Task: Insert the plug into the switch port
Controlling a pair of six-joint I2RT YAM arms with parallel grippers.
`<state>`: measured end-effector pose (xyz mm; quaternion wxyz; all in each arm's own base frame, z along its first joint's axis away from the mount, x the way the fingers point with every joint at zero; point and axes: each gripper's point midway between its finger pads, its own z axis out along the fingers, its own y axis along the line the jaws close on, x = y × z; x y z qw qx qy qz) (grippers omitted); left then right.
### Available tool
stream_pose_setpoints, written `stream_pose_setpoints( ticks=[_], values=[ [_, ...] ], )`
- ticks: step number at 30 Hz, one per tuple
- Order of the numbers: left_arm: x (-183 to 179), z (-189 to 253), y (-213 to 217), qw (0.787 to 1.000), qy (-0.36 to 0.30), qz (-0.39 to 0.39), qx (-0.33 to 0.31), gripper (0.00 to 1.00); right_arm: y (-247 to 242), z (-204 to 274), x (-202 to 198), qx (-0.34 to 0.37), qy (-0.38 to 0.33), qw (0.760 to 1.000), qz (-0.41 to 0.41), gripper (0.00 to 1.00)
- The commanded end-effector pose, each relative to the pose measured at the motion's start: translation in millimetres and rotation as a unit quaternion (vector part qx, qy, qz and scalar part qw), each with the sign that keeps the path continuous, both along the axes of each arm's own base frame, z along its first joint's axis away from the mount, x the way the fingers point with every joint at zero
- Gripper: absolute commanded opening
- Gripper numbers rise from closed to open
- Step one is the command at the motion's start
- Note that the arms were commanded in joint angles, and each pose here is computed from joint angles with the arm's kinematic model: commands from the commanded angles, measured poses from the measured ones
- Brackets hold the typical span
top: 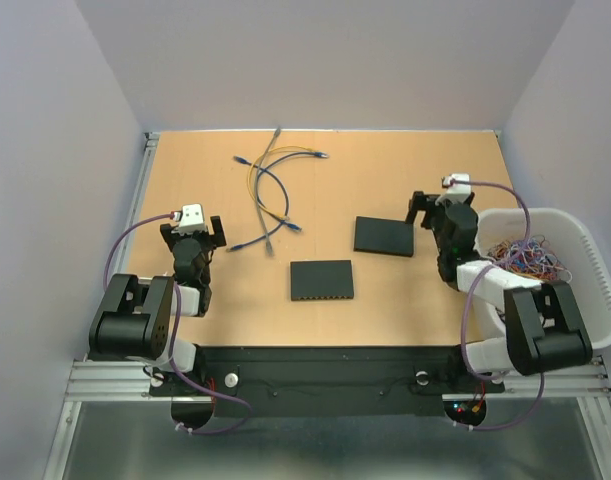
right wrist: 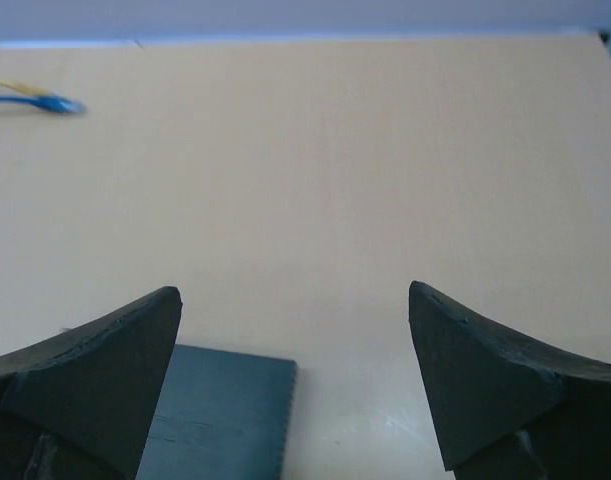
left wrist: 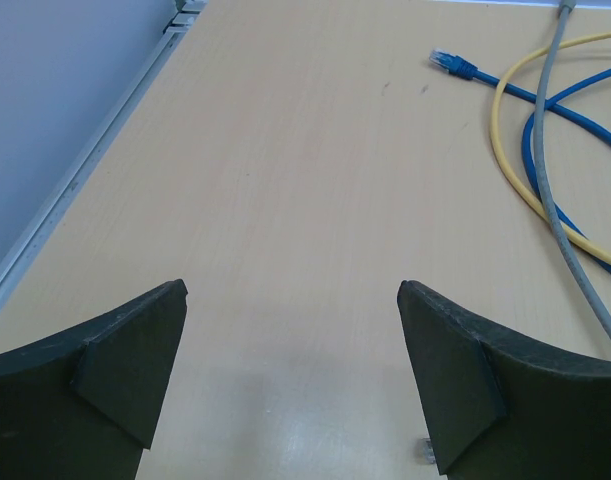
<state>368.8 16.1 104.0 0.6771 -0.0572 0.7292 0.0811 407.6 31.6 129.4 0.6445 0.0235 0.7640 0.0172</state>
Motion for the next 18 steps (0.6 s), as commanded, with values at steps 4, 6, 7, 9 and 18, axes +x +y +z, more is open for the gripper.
stream_pose_setpoints(
  ticks=[4, 6, 7, 9, 18],
  values=[
    [9.2, 72.7, -1.2, 0.99, -0.142, 0.0, -0.012, 0.99, 111.3, 108.4, -25.0, -0.045, -0.048, 0.988, 0.138, 1.0],
    [9.3, 72.1, -1.2, 0.99, -0.142, 0.0, -0.012, 0.99, 151.2, 125.6, -38.8, -0.023, -0.04, 0.979, 0.199, 1.0],
    [9.2, 72.7, -1.2, 0.99, -0.142, 0.0, -0.012, 0.99, 153.9, 129.3, -39.8, 0.0, -0.035, 0.98, 0.198, 1.0],
    [9.3, 72.5, -1.2, 0.99, -0.142, 0.0, -0.012, 0.99, 188.0, 133.8, -53.2, 0.117, -0.012, 0.959, 0.258, 1.0],
    [9.5, 73.3, -1.2, 0.99, -0.143, 0.0, -0.012, 0.99, 263.7, 82.9, -16.7, 0.152, 0.094, 0.942, 0.283, 1.0]
  ],
)
